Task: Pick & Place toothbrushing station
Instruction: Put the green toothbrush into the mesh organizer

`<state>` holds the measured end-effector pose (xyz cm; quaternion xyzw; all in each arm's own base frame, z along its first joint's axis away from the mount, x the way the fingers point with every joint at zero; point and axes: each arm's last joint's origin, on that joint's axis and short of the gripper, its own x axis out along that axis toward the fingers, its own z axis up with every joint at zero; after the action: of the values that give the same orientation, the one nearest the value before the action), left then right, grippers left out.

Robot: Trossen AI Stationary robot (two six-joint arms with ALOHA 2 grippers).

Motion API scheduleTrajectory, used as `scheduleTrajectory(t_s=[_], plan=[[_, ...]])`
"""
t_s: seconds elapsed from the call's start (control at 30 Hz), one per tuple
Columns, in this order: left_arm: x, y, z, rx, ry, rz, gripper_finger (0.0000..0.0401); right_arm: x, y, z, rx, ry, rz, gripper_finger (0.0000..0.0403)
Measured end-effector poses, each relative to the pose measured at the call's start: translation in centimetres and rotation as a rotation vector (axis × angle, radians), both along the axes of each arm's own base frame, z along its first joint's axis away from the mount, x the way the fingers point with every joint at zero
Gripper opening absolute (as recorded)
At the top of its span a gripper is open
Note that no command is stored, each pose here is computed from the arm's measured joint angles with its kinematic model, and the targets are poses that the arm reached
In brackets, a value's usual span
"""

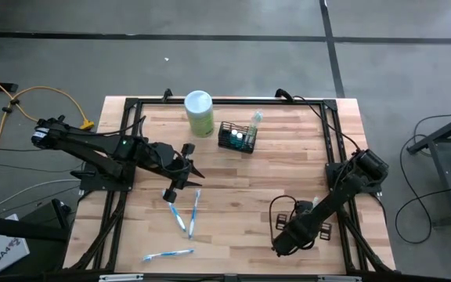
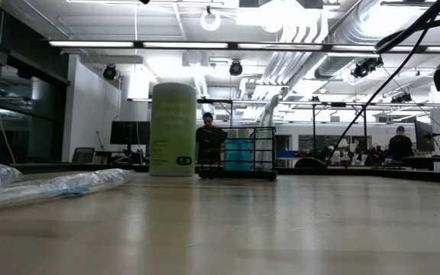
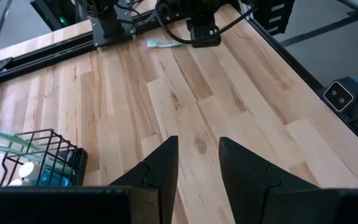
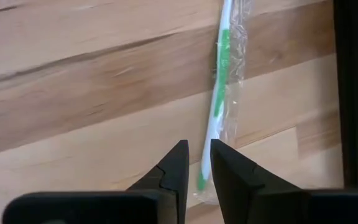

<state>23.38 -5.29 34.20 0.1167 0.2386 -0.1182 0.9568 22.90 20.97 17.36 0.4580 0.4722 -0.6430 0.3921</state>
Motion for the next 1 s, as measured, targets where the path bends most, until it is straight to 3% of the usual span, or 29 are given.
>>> scheduleTrajectory(t_s=[0.67, 0.9, 1.0], plan=[[0.0, 0.0, 0.0, -0.018, 0.000, 0.011, 0.0110, -2.0, 3.1, -0.2, 0.060, -0.057, 0.124, 0.0058], [0.0, 0.0, 0.0, -0.018, 0.000, 0.011, 0.0110, -2.5, 3.8, -0.2, -0.047, -0.204, 0.253, 0.0058], [0.0, 0.0, 0.0, -0.018, 0.000, 0.011, 0.0110, -2.9, 4.3, -0.2, -0.043, -0.229, 0.252, 0.0058]])
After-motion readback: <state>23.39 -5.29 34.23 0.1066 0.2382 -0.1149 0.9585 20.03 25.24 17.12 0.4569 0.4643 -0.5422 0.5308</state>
